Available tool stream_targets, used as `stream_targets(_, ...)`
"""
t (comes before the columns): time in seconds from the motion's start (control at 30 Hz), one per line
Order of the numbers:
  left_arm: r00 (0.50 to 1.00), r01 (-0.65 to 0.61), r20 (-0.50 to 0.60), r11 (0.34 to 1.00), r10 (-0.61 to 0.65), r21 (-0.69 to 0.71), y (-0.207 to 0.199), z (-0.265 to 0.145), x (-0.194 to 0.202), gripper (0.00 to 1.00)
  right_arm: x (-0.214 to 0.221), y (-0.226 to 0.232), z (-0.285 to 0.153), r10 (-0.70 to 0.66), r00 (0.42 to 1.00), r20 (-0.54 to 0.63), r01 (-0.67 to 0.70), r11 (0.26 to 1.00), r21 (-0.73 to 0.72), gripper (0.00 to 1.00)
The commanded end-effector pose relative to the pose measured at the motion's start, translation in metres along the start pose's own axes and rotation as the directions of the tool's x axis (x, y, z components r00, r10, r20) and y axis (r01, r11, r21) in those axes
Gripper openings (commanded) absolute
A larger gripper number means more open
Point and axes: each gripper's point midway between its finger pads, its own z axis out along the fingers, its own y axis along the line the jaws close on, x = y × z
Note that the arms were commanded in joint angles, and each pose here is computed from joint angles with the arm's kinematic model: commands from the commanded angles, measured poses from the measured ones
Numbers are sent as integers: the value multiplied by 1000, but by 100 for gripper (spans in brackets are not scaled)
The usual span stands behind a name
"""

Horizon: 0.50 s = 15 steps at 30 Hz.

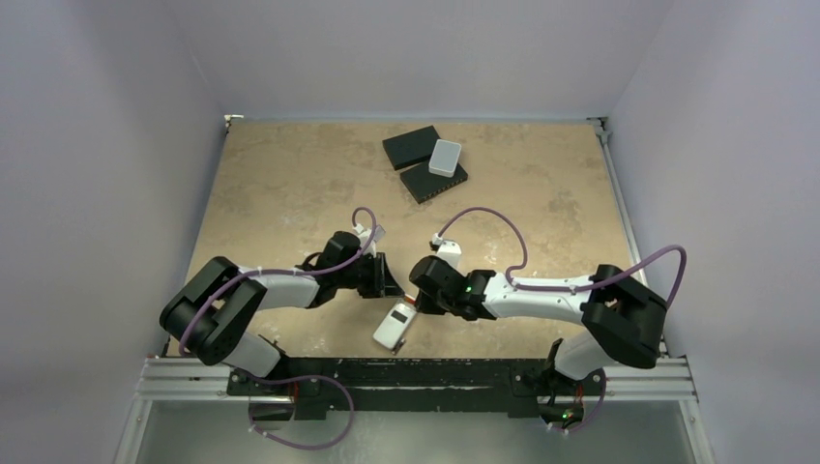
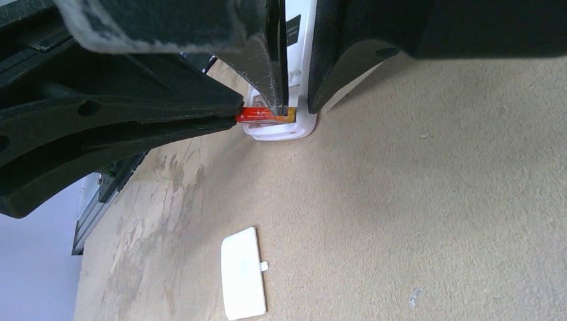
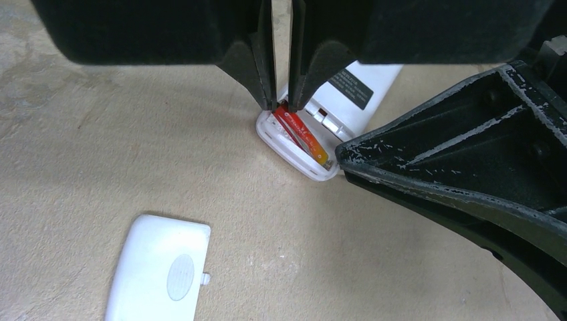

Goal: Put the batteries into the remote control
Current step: Load the battery into the remote control.

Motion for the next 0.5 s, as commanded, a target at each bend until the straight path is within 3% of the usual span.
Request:
stream_targets(0.0, 999, -43, 23, 997, 42, 58, -15, 3, -10, 16, -9, 8, 4, 20, 999, 27, -20, 1000, -8, 17)
stream_targets(0.47, 999, -44, 14, 997, 43, 62, -15, 3, -7, 14, -9, 14, 13, -10, 1000, 20, 10, 1000, 2, 15)
